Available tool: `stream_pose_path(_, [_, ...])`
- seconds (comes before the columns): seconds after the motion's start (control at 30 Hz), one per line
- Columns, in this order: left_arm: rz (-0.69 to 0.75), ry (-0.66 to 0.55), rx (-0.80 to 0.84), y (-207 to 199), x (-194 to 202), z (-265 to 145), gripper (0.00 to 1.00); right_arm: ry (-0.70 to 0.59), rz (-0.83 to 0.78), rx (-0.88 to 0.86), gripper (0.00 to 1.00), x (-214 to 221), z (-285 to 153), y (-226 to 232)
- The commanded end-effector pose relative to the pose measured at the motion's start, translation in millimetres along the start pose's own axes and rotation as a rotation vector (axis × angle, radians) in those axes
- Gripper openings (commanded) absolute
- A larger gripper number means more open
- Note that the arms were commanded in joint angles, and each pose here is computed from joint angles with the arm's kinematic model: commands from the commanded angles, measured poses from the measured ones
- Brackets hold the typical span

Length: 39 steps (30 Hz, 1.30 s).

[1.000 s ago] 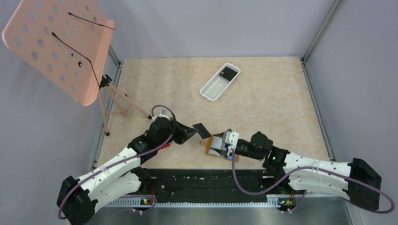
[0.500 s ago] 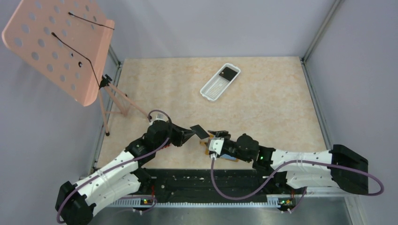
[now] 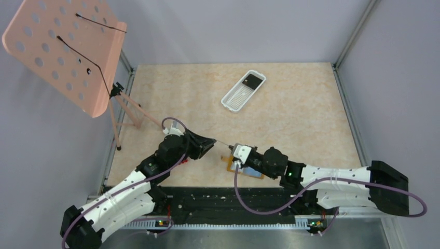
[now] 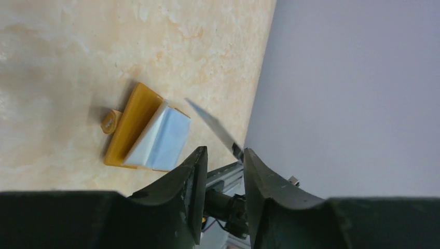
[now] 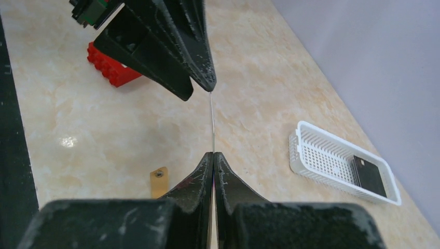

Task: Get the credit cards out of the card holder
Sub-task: Place the credit card in the storage box.

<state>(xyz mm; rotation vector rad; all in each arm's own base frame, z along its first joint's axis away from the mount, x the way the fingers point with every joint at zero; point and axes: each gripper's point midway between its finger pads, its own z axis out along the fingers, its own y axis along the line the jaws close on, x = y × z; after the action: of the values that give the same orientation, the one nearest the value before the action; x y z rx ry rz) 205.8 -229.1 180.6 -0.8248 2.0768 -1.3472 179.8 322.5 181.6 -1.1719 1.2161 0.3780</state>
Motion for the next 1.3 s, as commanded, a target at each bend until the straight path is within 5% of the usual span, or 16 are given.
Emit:
stream_pose_path(0.0, [0.152,-0.063,0.034,-4,-12,-1,0.43,-0.013,0.187,0.103,0.00,-12,-7,-21])
stream_pose_path(0.27, [0.445,-0.081,0.089,0,-15,-8,0.52,0.044,0.633,0.103,0.00,11,-23,-31])
stream_pose_path(0.47, [0.656,-0.017,0.089,4,-7,-14,0.54,0.058,0.804,0.174,0.00,15,-36,-53])
stream_pose_path(0.57, [0.745,0.024,0.026,3,-8,-15,0.62,0.072,0.916,0.251,0.00,23,-42,-76])
stream_pose_path(0.7, [0.871,0.036,-0.086,0,-21,-20,0.93,0.084,0.998,0.350,0.00,38,-45,-115])
stream_pose_path(1.0, [1.085,-0.053,-0.275,-10,-62,-46,0.99,0.052,1.153,0.472,0.00,67,-23,-212])
stream_pose_path(1.27, [1.145,-0.081,-0.256,-7,-66,-57,0.99,0.001,1.282,0.577,0.00,110,14,-292])
